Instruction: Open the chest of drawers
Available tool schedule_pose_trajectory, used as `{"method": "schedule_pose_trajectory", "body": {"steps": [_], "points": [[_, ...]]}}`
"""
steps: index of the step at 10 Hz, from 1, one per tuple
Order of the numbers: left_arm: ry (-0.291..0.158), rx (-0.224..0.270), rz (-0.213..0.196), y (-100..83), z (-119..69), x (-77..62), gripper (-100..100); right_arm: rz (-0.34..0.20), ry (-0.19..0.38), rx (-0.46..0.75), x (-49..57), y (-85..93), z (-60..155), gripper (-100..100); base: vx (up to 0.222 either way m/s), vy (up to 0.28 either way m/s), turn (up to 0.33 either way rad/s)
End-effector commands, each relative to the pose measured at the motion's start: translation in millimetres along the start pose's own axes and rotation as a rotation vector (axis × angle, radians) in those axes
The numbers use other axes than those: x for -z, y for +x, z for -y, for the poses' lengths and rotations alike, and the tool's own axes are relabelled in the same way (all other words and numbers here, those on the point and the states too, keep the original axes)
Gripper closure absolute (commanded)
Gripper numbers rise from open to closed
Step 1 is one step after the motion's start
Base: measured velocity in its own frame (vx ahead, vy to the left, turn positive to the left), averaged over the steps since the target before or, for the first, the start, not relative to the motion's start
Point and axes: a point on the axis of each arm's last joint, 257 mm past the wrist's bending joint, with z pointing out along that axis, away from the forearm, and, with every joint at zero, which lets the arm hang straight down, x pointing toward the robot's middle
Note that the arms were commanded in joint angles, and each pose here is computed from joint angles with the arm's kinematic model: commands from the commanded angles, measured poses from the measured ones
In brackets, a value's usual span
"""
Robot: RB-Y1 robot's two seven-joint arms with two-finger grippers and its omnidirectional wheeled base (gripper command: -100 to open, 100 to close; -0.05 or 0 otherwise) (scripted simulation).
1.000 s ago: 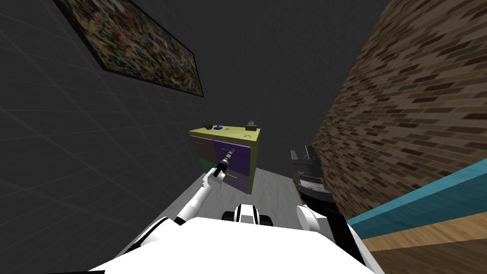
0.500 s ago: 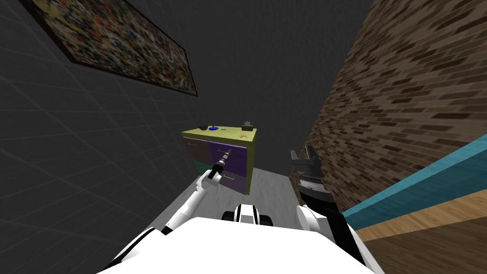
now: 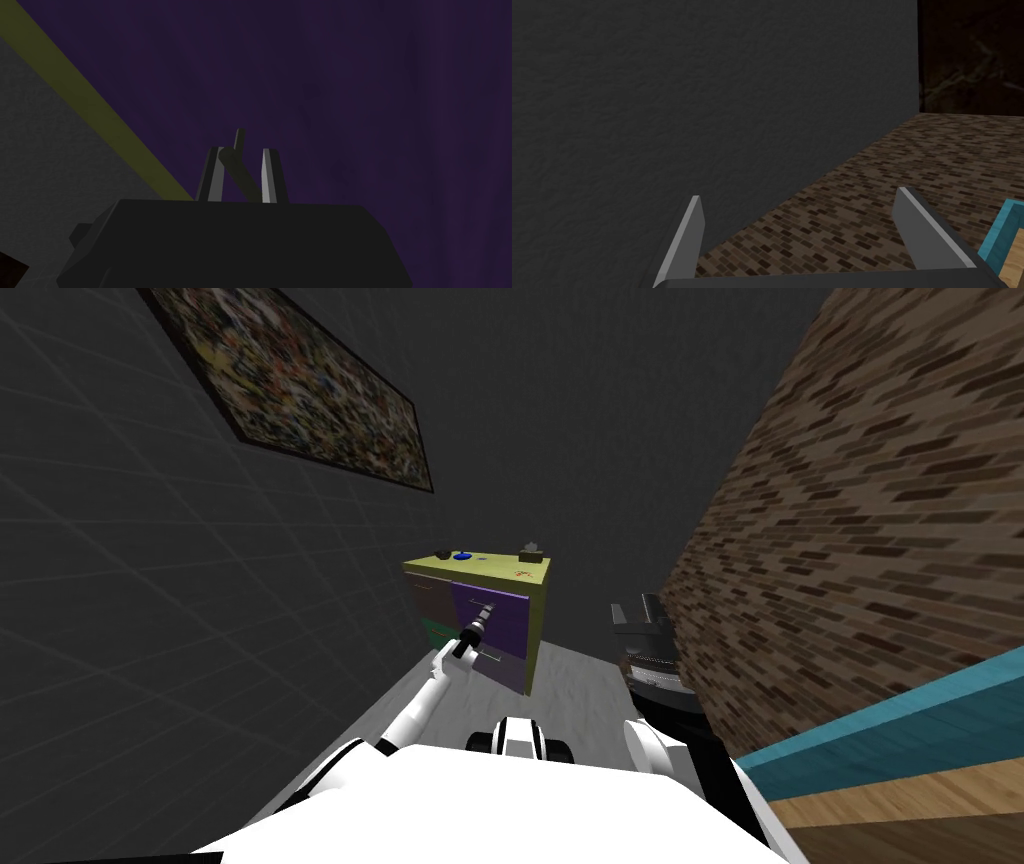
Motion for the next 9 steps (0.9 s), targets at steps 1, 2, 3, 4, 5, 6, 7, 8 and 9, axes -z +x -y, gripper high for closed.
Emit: {"method": "schedule_pose_trajectory", "body": {"steps": [1,2,3,4,5,6,7,8,9], "points": [[0.006,-0.003,-0.024,17.8,2.5,-12.3,100,0.000,0.000,0.000,0.0,0.0,0.0,0,-0.027,0.032,0.121],[0.006,-0.003,-0.024,17.8,2.5,-12.3,100,0.000,0.000,0.000,0.0,0.0,0.0,0,-0.020,0.021,0.076],[0.020,-0.001,-0.042,31.4,9.9,-21.4,100,0.000,0.000,0.000,0.0,0.0,0.0,0,-0.020,0.028,0.137],[0.044,0.010,-0.057,43.8,23.2,-30.9,100,0.000,0.000,0.000,0.0,0.0,0.0,0,-0.045,0.039,0.192],[0.025,0.002,-0.064,47.1,13.4,-29.3,100,0.000,0.000,0.000,0.0,0.0,0.0,0,-0.030,0.031,0.071],[0.035,0.004,-0.087,63.0,19.9,-37.1,100,0.000,0.000,0.000,0.0,0.0,0.0,0,-0.026,0.034,0.147],[0.035,0.004,-0.087,63.0,19.9,-37.1,100,0.000,0.000,0.000,0.0,0.0,0.0,0,-0.021,0.024,0.064],[0.053,0.005,-0.111,78.7,30.7,-45.0,100,0.000,0.000,0.000,0.0,0.0,0.0,0,-0.025,0.030,0.152],[0.045,0.005,-0.113,79.8,27.1,-44.3,100,0.000,0.000,0.000,0.0,0.0,0.0,0,-0.021,0.025,0.066]]}}
